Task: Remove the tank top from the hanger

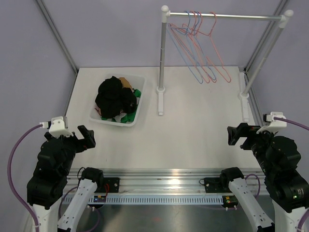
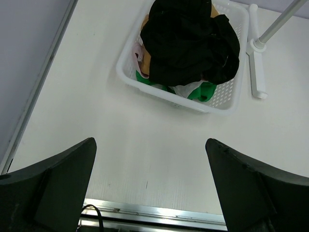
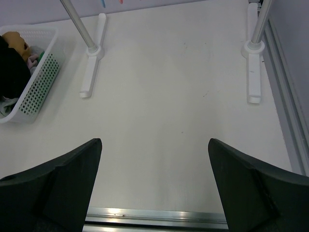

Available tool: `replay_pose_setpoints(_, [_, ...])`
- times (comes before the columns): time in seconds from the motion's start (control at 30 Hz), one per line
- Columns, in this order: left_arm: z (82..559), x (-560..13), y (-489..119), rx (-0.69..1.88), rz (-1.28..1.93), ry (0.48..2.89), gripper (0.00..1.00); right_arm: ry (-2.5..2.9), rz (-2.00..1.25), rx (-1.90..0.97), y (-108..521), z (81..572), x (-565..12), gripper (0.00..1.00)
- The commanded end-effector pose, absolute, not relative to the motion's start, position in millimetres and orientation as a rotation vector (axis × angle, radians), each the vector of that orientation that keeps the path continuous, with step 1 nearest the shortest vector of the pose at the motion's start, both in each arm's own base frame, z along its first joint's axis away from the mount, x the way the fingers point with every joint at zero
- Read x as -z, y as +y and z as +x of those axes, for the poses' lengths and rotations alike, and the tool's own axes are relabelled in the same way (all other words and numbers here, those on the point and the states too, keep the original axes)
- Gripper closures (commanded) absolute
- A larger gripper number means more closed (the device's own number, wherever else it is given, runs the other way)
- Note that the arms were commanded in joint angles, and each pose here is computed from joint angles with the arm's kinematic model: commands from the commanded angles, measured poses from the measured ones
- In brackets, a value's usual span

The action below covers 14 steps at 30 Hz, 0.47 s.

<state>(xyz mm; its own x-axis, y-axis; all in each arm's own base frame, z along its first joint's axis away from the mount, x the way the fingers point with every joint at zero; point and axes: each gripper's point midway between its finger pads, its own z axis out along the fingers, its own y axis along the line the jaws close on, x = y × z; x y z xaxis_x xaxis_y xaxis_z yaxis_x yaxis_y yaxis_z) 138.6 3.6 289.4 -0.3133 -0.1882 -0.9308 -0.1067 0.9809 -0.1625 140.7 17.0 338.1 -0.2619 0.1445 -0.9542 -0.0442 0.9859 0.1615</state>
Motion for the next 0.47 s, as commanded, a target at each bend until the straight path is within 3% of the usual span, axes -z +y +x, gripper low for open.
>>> replay_pose_setpoints(0.0, [144.2,-298.9,-2.8,0.119,-0.186,1.852,0.01,1.850,0.103,-0.163,15.0,149.0,-335.3,0.00])
replay_pose_setpoints(0.43, [149.1,-300.5,-1.4,0.102,-0.193,1.863,0.01,1.881,0.108,-0.153,16.0,156.4,-326.9,0.00])
